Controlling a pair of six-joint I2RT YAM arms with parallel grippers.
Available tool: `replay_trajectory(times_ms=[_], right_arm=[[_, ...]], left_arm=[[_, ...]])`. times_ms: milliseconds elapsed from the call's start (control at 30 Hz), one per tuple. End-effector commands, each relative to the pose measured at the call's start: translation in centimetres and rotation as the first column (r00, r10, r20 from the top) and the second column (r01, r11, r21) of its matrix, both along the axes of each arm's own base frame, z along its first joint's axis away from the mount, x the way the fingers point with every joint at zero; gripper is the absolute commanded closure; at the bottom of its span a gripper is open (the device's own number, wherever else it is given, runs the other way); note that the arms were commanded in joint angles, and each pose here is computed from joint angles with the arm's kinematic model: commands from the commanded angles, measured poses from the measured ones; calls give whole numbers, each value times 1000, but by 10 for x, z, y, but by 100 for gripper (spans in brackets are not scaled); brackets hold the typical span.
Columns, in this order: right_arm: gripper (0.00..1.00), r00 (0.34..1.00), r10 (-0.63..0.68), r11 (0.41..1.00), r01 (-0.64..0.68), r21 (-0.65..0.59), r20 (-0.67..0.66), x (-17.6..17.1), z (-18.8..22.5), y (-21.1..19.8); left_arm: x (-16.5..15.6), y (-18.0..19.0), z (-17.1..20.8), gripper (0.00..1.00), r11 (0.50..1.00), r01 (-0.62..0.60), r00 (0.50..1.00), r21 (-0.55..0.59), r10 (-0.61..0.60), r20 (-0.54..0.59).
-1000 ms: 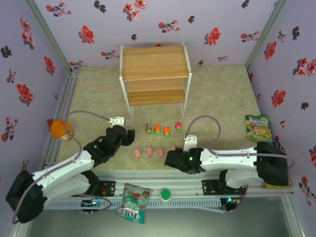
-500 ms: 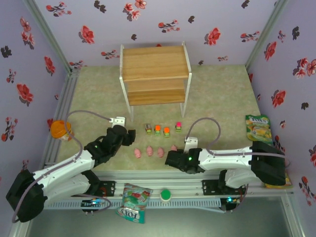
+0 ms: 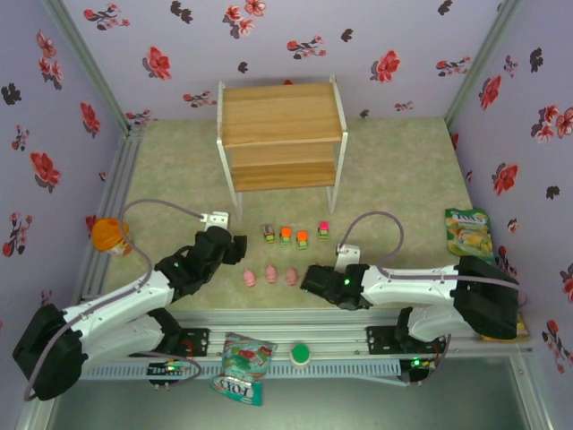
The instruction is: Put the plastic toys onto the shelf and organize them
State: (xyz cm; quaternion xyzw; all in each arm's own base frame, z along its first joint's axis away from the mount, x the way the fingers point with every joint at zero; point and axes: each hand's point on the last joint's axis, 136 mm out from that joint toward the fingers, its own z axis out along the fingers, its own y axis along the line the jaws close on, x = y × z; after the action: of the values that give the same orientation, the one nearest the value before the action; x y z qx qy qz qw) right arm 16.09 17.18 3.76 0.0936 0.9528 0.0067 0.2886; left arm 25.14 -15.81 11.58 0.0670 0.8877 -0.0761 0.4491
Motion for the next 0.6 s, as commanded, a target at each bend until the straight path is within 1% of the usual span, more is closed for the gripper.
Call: replay_trajectory(times_ms=[0,167,567], right_arm=[[49,1000,9,1000,-9,-25,-3,0,-5,-7],[49,1000,13,999,-13,-49,-5,0,-11,-11],[49,999,22,999,-20,-44,35,0,-30,-15]], left_arm=[[4,-10,12,24,999,21,999,-25,-20,26],[5,-12,10,24,1000,23,1000,-21,-22,18],[5,-14,8,24,999,25,1000,-21,-25,13]])
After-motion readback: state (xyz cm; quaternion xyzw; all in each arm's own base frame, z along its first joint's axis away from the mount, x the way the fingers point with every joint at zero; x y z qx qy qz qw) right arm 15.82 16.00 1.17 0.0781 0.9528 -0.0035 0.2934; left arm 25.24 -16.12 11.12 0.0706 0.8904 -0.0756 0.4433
